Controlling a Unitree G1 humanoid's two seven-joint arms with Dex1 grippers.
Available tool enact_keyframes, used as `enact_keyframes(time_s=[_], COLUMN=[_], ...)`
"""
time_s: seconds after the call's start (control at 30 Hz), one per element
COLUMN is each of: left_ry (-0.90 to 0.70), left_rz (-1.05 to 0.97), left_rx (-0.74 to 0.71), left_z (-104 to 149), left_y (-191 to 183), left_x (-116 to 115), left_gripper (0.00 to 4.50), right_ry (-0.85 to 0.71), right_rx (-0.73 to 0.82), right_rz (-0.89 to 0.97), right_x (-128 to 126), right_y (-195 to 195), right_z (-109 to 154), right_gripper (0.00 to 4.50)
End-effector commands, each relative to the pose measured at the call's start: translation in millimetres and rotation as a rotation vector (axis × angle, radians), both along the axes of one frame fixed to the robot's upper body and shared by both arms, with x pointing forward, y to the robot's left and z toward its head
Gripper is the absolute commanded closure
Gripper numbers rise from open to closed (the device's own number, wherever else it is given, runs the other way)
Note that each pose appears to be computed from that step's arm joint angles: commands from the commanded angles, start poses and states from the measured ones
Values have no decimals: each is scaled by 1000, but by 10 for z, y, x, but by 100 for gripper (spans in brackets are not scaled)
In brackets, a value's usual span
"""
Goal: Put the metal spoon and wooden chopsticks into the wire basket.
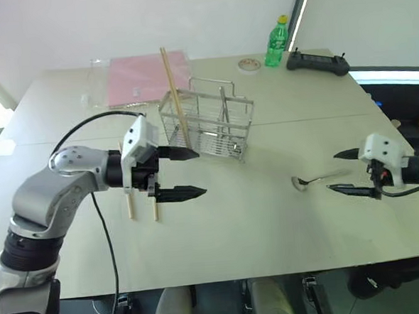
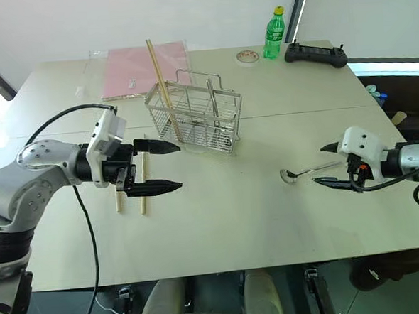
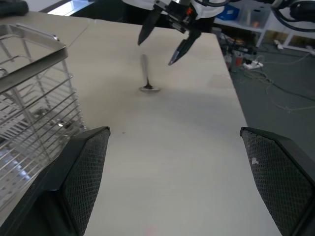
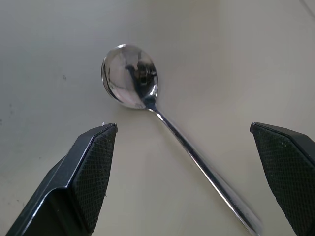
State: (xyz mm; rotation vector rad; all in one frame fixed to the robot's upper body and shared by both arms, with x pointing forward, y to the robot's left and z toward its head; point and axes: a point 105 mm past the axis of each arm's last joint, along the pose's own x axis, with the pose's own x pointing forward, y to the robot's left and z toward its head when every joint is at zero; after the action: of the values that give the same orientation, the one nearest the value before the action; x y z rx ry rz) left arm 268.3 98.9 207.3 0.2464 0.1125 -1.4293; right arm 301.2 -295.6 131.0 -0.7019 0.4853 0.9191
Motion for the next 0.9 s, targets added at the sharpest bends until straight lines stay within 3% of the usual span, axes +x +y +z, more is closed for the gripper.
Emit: enact_keyframes(time_s=[0.03,0.27,0.67,0.9], left_ry=[-70,-66,-85,-91], left_rz=[-23,-19,9,29], left_rx=[-12,-37,-40,-60], left_z=[116,190,246,277], left_y=[-44,-50,-15,-26], left_x=[-5,-39,-65,-71], left_gripper=[1,1,1,1], right_ry=[22,71,253,313], right_rx=[-42,-95,-340,-330], right_rz=[51,138,244,305], right_x=[73,234,344,492], right_y=[8,95,88,410], right_z=[-34,-72,-245,-272], right_gripper=[2,2,2,2])
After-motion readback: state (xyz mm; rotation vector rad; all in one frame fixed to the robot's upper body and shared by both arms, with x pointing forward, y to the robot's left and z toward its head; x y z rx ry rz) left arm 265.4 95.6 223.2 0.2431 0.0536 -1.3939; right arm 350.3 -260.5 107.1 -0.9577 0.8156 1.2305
